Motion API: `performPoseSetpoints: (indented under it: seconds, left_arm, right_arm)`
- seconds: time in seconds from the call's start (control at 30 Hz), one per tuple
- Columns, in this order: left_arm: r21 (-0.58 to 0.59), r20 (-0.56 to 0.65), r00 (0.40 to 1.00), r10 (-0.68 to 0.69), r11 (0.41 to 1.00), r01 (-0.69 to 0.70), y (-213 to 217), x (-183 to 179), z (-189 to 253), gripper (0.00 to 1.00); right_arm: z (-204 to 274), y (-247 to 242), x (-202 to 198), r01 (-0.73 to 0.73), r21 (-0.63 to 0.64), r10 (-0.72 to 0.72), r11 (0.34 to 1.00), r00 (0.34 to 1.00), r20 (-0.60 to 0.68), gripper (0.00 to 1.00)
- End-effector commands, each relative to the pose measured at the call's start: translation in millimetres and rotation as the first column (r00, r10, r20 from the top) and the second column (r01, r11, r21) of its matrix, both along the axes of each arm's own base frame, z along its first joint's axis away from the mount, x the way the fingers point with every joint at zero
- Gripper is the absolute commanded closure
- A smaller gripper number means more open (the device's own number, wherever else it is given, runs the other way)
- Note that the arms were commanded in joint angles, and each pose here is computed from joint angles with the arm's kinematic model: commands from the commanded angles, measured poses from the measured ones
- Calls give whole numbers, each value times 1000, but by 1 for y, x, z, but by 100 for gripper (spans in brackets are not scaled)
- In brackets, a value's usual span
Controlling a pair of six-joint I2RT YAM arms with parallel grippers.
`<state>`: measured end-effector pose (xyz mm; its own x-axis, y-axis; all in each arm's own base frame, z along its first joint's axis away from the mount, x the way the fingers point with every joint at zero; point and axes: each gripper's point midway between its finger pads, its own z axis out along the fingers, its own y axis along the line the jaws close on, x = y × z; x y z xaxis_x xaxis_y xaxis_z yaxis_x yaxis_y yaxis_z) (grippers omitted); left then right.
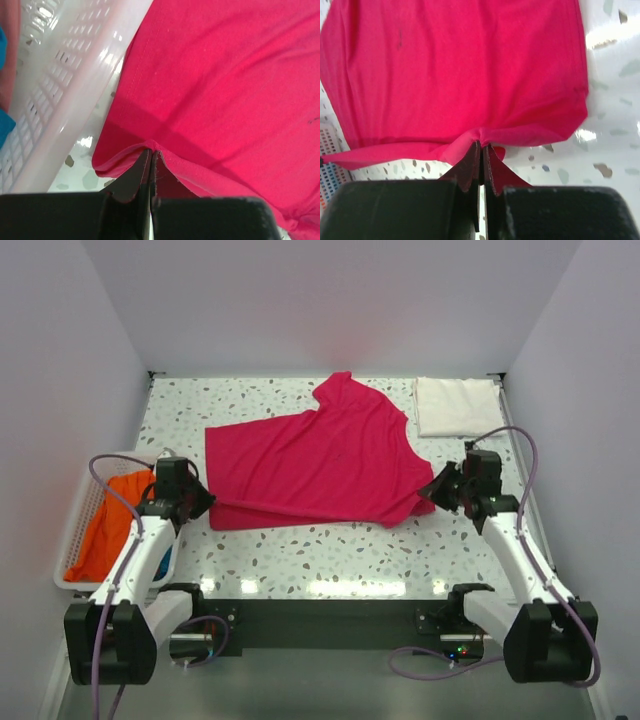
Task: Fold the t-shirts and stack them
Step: Fold the tshirt
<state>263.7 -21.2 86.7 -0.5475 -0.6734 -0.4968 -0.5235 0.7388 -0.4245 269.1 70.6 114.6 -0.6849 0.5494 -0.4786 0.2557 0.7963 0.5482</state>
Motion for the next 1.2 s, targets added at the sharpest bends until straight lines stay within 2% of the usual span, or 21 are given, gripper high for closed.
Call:
performPoseSetpoints:
  seconds: [0.0, 0.37, 1.17]
  left_arm:
    - [30, 41, 998, 46, 998, -47, 9, 24, 16, 100]
    - [45, 4, 997, 76, 996, -76, 14, 44, 5, 100]
    - [105, -21, 995, 101, 990, -98, 26, 81, -3, 100]
  right_arm:
    - [34, -4, 50, 15, -15, -13, 1000, 991, 130, 100]
    - [39, 1, 116, 10, 11, -11, 1000, 992, 129, 100]
    - [24, 6, 166, 0, 32, -3, 999, 994, 106, 100]
